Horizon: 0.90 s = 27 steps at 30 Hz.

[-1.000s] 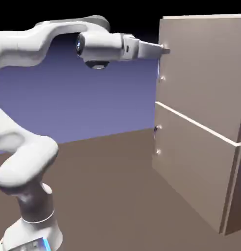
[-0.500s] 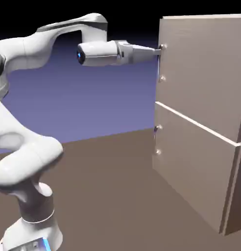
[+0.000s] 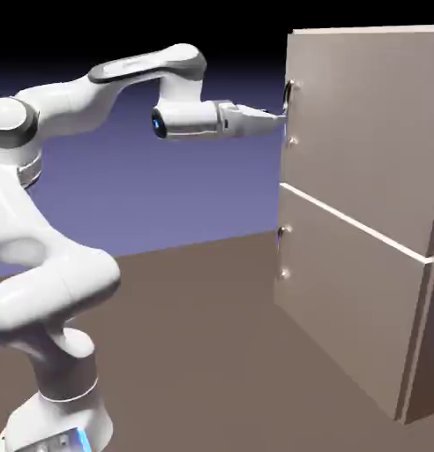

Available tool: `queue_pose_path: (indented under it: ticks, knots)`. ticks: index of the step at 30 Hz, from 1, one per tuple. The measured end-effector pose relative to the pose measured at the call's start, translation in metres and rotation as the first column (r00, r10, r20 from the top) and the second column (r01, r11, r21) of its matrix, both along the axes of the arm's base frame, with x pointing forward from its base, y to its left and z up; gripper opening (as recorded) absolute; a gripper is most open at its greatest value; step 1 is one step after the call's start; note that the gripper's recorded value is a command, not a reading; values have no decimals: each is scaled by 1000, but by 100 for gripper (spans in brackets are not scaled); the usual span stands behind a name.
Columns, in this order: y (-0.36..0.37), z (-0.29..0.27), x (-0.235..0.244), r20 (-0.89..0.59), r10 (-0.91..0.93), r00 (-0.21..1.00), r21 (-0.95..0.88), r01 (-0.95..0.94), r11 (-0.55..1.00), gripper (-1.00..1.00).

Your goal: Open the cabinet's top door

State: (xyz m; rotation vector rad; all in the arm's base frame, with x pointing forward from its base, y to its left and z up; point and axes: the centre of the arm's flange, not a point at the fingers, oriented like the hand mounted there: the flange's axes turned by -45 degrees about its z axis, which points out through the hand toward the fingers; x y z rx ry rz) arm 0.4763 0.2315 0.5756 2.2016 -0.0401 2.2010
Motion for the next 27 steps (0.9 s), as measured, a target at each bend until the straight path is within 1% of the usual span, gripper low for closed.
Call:
queue_pose_path:
  ticks: [1, 2, 4, 27]
  knots:
    - [-1, 0, 11, 0, 0, 1000, 2, 0, 1000, 0]
    - [-1, 0, 11, 0, 0, 1000, 2, 0, 1000, -100]
    - [-1, 0, 11, 0, 0, 1000, 2, 0, 1000, -100]
    - [-62, 0, -123, 1, 306, 952, 1, -306, 952, -100]
